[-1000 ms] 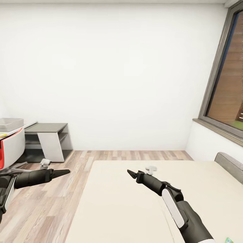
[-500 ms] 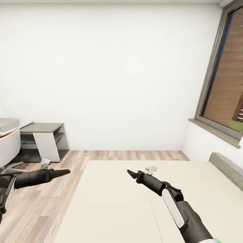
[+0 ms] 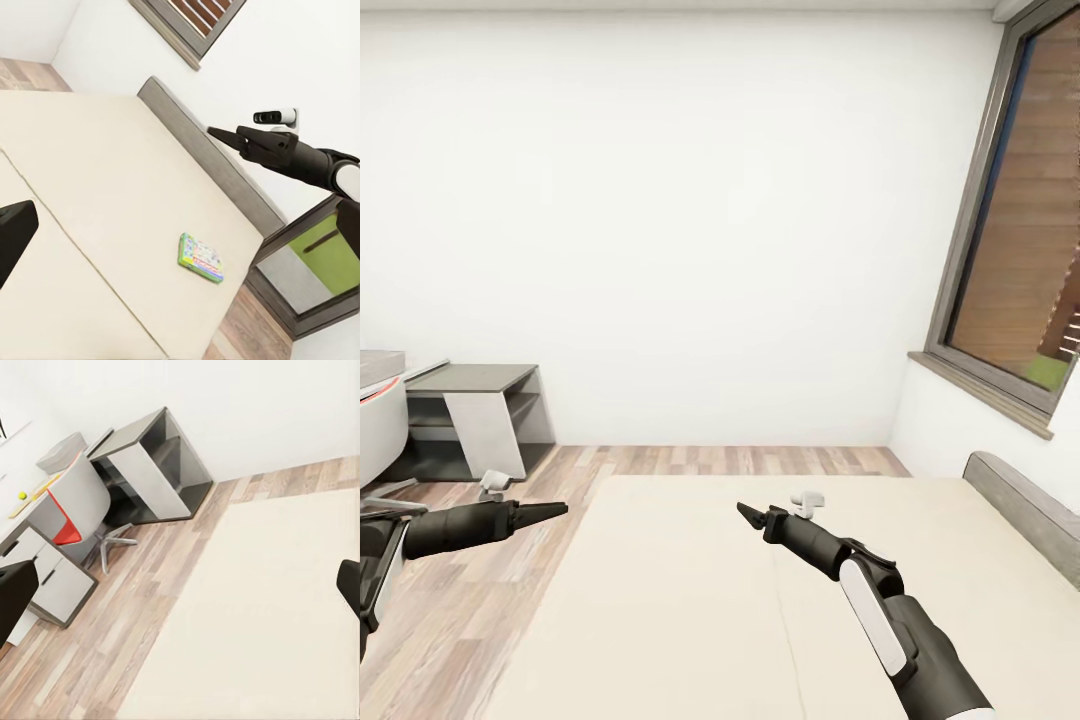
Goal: Put all the toys in the child's room - the three board games (two on the bed and one on the table), the two jigsaw puzzles on the table, and the tennis ball on the table - inside the toy box on the table in the child's room.
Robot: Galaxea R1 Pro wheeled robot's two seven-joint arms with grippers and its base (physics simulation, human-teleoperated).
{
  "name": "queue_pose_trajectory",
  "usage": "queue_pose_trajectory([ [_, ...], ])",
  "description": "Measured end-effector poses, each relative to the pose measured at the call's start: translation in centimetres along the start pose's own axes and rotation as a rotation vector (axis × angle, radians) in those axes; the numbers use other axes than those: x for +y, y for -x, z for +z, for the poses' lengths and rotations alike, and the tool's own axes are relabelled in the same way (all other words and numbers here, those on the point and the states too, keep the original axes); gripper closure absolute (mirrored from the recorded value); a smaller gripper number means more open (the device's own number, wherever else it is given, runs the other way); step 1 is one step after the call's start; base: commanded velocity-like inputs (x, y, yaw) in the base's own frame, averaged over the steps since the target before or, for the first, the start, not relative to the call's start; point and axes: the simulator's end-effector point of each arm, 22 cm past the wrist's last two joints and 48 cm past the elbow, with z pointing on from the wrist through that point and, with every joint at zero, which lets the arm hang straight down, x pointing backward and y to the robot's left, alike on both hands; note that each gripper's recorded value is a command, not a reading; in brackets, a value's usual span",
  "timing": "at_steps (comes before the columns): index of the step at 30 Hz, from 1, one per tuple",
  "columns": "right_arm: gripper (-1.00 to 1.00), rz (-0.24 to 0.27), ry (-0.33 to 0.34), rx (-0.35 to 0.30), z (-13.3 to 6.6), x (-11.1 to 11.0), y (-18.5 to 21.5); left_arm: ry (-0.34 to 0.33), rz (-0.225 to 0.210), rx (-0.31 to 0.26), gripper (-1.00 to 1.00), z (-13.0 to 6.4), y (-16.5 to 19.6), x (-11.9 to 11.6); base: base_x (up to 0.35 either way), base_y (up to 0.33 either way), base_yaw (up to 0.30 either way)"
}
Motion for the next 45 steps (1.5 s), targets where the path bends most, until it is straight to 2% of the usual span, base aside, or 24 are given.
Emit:
queue_pose_trajectory([
  [45,-1.0,0.0,0.0,0.0,0.0,0.0,0.0,0.0,-0.001,0.0,-1.0,0.0,0.0,-0.01,0.0,-0.245,0.0],
])
